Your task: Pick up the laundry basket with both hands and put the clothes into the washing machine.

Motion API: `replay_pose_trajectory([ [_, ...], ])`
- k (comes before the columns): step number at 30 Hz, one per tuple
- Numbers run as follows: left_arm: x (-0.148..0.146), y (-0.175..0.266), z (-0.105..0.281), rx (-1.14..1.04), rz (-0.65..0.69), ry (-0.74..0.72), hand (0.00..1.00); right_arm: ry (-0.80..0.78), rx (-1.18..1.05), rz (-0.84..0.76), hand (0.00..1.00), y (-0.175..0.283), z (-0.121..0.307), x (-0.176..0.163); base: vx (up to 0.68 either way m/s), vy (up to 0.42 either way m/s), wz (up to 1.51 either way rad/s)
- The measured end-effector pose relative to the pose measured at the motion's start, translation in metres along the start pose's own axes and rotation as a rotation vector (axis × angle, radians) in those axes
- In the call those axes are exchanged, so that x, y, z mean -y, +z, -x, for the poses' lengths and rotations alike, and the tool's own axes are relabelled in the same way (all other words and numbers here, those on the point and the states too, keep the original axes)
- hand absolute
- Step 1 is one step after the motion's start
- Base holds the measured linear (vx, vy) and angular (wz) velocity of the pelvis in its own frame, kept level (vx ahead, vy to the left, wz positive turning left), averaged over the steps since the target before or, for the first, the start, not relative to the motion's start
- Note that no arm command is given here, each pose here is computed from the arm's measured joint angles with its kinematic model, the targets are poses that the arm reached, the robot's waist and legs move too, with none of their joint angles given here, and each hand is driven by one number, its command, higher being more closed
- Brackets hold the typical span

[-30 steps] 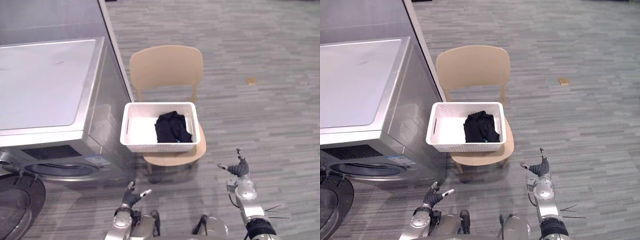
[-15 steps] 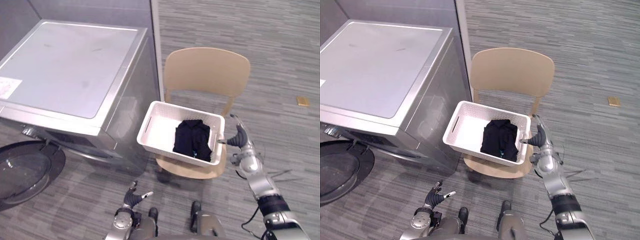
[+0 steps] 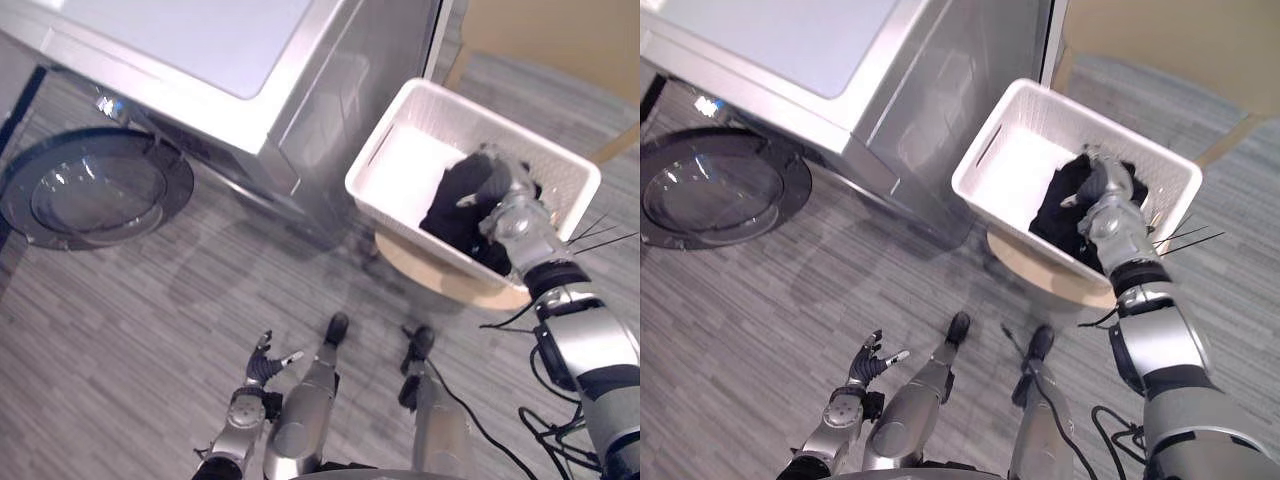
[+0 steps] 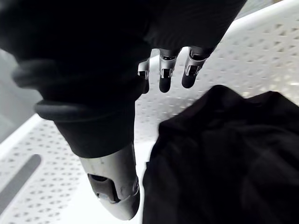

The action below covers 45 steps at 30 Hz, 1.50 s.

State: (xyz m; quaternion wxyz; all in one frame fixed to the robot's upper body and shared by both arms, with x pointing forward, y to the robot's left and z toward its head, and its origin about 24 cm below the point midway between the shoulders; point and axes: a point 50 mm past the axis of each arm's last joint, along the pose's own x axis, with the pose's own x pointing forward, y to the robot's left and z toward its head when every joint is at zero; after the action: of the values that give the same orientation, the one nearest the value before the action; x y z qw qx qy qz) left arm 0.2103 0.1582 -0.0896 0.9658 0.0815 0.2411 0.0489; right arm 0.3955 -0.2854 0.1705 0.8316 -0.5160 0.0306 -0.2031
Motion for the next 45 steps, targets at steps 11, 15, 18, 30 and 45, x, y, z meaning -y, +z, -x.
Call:
replay_pose_trajectory([
  [11,0.026,0.037,-0.013,0.094,0.104,-0.036,0.0,-0.001,-0.076,0.005,1.0,-0.017,-0.002,0.011,-0.06,-0.057,0.02],
  [15,0.027,0.043,-0.014,0.116,0.109,-0.045,0.0,0.006,0.029,-0.118,1.0,0.004,-0.003,0.011,-0.01,-0.082,-0.01],
  [18,0.029,0.045,-0.015,0.121,0.109,-0.063,0.0,0.065,0.06,-0.173,1.0,0.013,0.002,-0.004,0.0,-0.089,-0.03],
  [30,0.004,0.029,-0.016,0.061,0.086,0.007,0.0,0.014,0.159,-0.512,1.0,0.046,0.02,-0.016,-0.01,-0.055,0.02],
  [45,-0.019,-0.034,0.018,-0.128,0.036,0.057,0.0,0.074,0.411,-0.983,1.0,0.072,0.141,-0.059,0.07,0.017,-0.33],
])
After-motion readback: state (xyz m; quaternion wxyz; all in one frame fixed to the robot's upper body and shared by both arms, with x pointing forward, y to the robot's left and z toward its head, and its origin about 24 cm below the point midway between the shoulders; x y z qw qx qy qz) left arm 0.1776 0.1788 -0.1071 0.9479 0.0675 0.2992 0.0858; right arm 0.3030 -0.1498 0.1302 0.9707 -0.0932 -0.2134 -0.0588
